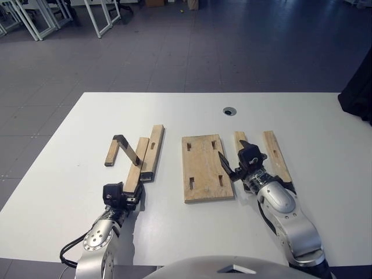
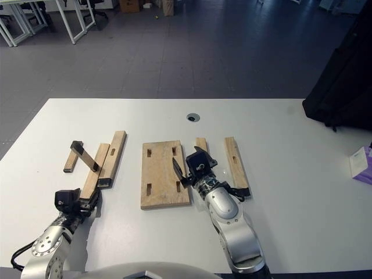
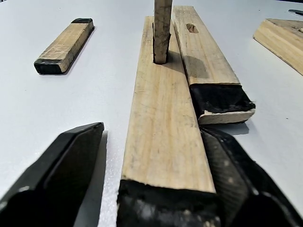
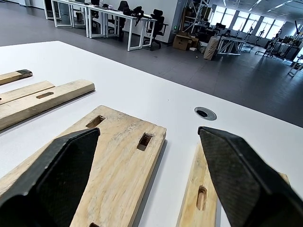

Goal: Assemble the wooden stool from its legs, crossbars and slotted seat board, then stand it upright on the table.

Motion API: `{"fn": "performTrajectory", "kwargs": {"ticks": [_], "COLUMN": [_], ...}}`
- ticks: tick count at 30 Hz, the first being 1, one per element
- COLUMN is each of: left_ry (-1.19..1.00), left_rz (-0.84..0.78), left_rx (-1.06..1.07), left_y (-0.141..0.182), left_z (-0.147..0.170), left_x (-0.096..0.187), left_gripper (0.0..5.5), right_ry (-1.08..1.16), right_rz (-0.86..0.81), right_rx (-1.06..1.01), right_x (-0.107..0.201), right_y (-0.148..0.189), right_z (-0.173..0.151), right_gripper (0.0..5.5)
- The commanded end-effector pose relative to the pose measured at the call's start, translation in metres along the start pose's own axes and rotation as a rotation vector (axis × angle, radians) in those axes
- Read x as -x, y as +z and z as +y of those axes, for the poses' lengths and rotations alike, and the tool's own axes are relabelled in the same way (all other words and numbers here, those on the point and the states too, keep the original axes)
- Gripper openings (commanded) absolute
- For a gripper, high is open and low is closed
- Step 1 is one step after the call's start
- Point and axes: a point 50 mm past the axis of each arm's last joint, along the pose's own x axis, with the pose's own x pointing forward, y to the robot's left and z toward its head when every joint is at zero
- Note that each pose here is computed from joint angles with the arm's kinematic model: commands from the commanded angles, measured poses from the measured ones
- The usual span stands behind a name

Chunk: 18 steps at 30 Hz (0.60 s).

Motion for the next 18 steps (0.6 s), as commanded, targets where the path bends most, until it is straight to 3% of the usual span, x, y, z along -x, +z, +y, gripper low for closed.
{"fn": "performTrajectory", "kwargs": {"ticks": [1,5,8,10,13,14,18], "left_ry": [-0.055,-0.040,-0.004,-0.019,-0.127,-0.173,-0.590], "left_rz": [0.468,0.472,0.332,0.069,-0.327,-0.403,-0.528], "left_rx": [0.173,0.192,0.217,0.073,0.040,0.119,0.495], "left_y": [-0.076,-0.082,-0.058,-0.001,0.108,0.134,0.203], "left_z": [-0.022,-0.022,-0.021,-0.023,-0.055,-0.066,-0.101], "left_x": [0.018,0.018,0.006,-0.008,-0.014,-0.014,-0.016], "left_gripper": [2.75,2.07,2.06,2.06,2.06,2.06,2.06], "right_ry": [-0.028,-0.132,-0.190,-0.214,-0.156,-0.139,0.168], "right_rz": [-0.019,-0.073,-0.084,-0.085,-0.101,-0.104,-0.215], "right_rx": [-0.022,-0.176,-0.258,-0.279,-0.286,-0.284,-0.606], "right_x": [-0.005,-0.011,-0.020,-0.022,-0.026,-0.029,-0.045], "right_y": [0.008,0.027,0.032,0.034,0.040,0.044,0.078], "right_z": [-0.008,-0.038,-0.061,-0.074,-0.082,-0.084,-0.083], "right_gripper": [3.82,3.82,3.82,3.82,4.35,4.64,4.66]}}
